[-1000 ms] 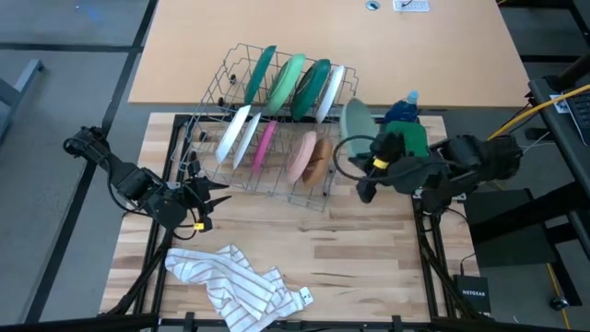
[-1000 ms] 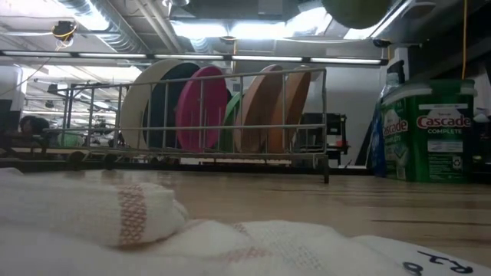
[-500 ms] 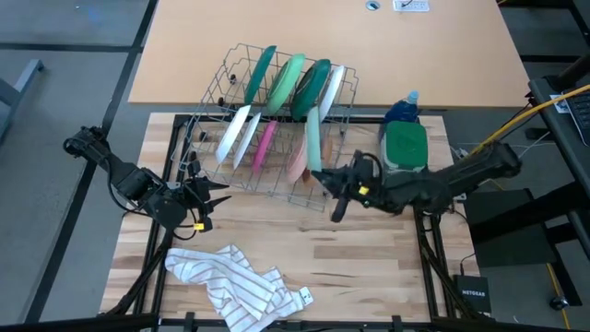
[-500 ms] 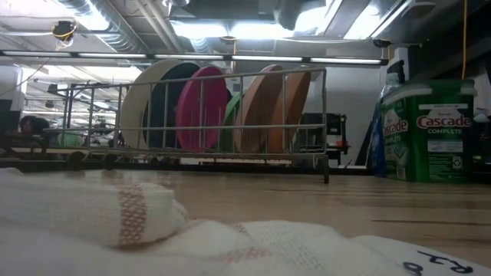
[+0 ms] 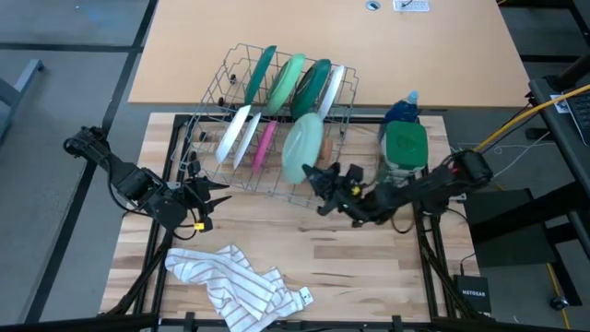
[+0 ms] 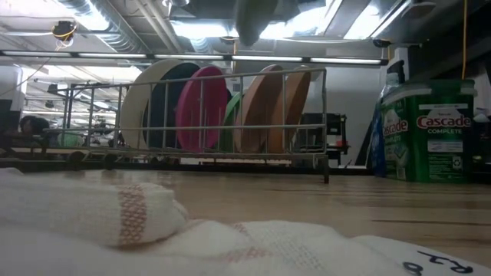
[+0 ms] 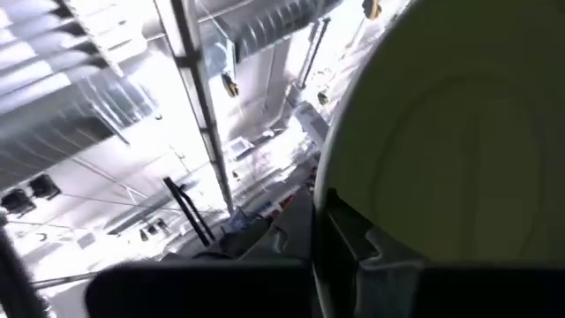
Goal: Sort dishes
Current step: Put the light green plate in the dish rack
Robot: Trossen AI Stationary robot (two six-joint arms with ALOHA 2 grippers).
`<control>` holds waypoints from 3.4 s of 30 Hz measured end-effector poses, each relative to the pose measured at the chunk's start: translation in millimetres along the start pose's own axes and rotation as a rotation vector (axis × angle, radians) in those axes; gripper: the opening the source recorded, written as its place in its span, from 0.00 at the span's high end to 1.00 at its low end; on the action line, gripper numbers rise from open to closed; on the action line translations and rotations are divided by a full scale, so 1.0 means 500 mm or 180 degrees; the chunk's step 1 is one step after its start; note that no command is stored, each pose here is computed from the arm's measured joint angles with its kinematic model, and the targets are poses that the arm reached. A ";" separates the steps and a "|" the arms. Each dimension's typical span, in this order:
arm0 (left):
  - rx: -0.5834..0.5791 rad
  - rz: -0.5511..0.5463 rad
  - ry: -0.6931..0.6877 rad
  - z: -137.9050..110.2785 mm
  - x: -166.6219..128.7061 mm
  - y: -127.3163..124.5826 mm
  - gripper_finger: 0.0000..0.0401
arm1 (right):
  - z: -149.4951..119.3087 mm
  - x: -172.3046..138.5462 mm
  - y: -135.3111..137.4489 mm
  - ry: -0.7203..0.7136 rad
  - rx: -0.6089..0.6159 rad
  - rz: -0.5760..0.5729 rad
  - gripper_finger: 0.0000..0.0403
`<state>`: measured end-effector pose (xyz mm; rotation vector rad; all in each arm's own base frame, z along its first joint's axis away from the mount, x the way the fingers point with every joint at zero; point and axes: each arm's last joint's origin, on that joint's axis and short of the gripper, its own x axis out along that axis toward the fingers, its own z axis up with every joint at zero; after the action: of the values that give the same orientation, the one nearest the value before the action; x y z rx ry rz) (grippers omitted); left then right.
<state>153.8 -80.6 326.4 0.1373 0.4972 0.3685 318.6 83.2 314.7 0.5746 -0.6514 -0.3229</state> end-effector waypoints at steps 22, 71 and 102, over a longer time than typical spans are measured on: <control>-0.0042 0.0001 0.0002 0.000 0.000 0.000 0.71 | -0.073 0.054 -0.064 0.0045 0.0425 -0.0799 0.98; -0.0038 0.0002 0.0004 0.000 0.000 0.000 0.71 | -0.103 0.076 -0.143 0.0551 0.0361 -0.1263 0.91; 0.0022 0.0021 0.0049 -0.004 0.000 0.001 0.71 | -0.083 0.101 -0.180 0.0396 0.0343 -0.1350 0.75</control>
<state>152.7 -79.8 324.7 0.1429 0.5134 0.3748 374.4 5.1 258.2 0.8307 -0.4243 -0.6457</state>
